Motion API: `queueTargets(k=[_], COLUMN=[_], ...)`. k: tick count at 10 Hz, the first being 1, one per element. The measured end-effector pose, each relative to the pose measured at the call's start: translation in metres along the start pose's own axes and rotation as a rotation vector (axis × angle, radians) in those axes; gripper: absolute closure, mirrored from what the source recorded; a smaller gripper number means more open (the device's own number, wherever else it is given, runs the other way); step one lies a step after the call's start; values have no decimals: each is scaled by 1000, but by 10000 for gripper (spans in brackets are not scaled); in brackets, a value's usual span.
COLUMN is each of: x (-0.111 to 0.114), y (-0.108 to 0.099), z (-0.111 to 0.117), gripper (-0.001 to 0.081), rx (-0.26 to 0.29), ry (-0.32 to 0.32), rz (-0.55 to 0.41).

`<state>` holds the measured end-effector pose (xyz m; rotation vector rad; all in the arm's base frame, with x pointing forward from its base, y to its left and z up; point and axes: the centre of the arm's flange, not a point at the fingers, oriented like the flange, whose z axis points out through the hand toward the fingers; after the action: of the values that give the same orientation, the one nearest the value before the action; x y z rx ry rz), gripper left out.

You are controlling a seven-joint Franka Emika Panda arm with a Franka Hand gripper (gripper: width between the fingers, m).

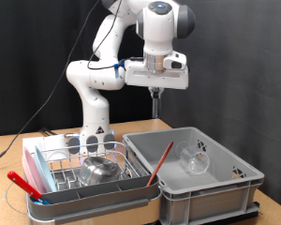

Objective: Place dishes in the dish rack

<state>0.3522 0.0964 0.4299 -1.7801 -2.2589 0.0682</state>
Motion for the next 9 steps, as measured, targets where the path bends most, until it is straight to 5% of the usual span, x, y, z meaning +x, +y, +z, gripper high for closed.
queueTargets(k=[9], x=[2], y=[6], z=[0], gripper=[795], rx=[-36], ry=[74], rz=[-29])
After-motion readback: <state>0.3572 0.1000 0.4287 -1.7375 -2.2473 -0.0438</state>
